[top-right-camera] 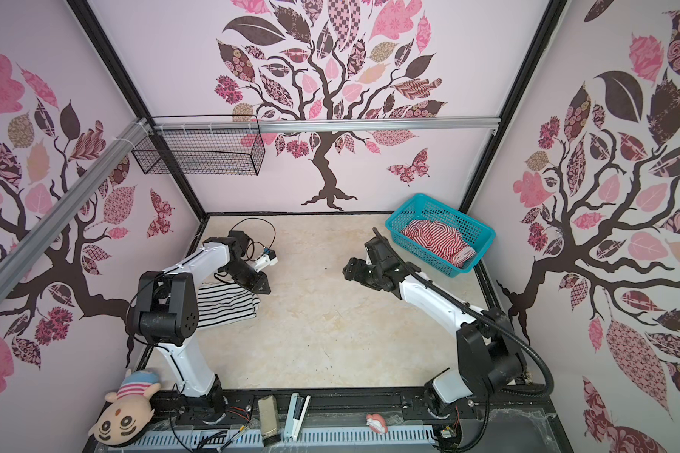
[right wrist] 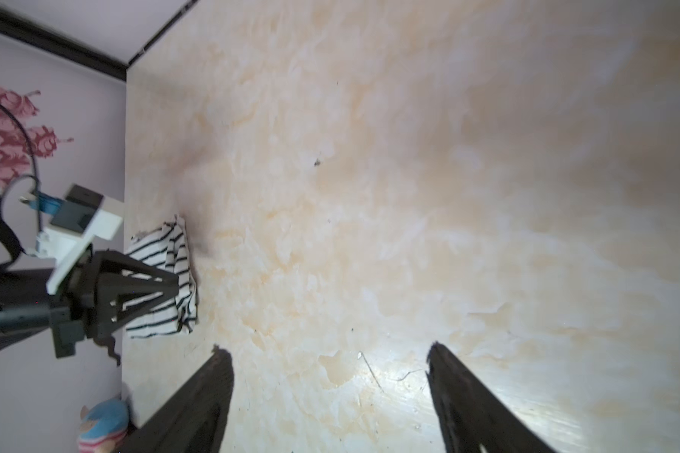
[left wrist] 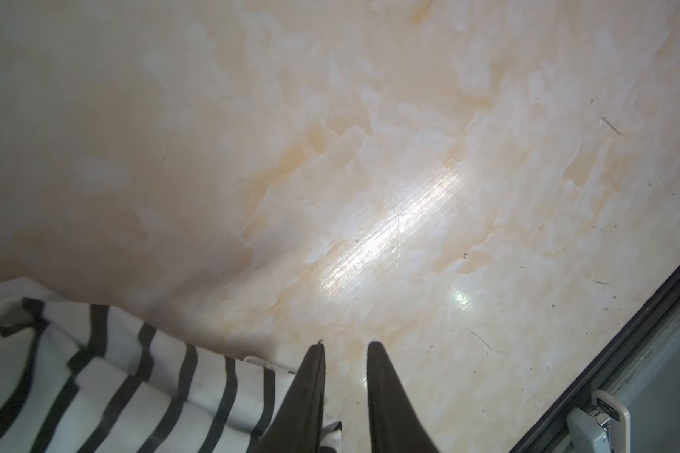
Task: Fold and stack the tank tops
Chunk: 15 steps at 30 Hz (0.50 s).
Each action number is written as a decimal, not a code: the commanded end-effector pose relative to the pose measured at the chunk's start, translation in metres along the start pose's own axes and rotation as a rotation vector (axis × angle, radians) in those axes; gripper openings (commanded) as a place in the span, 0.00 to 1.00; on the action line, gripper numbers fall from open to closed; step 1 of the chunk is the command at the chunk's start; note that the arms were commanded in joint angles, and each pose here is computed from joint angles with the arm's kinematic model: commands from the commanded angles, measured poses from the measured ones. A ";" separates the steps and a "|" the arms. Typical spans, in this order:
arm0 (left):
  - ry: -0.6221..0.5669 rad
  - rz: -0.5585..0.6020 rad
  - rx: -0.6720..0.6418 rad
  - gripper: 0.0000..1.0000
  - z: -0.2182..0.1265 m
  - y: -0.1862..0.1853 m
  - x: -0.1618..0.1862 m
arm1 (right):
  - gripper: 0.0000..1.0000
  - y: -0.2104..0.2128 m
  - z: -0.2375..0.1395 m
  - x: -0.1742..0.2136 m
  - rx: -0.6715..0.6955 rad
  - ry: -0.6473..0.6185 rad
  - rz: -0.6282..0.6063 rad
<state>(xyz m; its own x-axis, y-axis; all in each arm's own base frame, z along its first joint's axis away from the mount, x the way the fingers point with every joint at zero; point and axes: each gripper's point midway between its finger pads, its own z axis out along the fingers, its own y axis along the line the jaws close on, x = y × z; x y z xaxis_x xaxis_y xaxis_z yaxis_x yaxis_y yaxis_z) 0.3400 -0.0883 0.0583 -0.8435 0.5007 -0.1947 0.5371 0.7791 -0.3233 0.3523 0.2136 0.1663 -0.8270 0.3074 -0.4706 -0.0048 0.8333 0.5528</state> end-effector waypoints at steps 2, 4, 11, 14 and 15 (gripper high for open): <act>0.026 -0.015 -0.046 0.24 0.013 0.010 0.012 | 0.88 -0.010 -0.054 -0.047 0.135 -0.172 -0.088; 0.056 -0.010 -0.089 0.23 0.017 0.017 0.021 | 0.90 -0.027 -0.066 -0.067 0.184 -0.203 -0.065; 0.130 0.029 -0.213 0.23 0.014 0.031 0.056 | 0.92 -0.084 -0.102 -0.118 0.233 -0.297 0.095; 0.132 0.038 -0.274 0.23 0.006 0.038 0.066 | 0.92 -0.100 -0.110 -0.133 0.262 -0.322 0.119; 0.129 0.036 -0.295 0.23 0.002 0.042 0.068 | 0.93 -0.105 -0.112 -0.137 0.269 -0.327 0.127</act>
<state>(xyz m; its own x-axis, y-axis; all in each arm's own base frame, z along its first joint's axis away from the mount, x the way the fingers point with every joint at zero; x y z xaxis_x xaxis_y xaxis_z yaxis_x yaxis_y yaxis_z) 0.3024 -0.0419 0.0246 -0.8352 0.5455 -0.0697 0.5498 0.8256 -0.1272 0.4005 0.0385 0.2339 -0.5950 0.5182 -0.6143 0.2827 0.8505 0.4436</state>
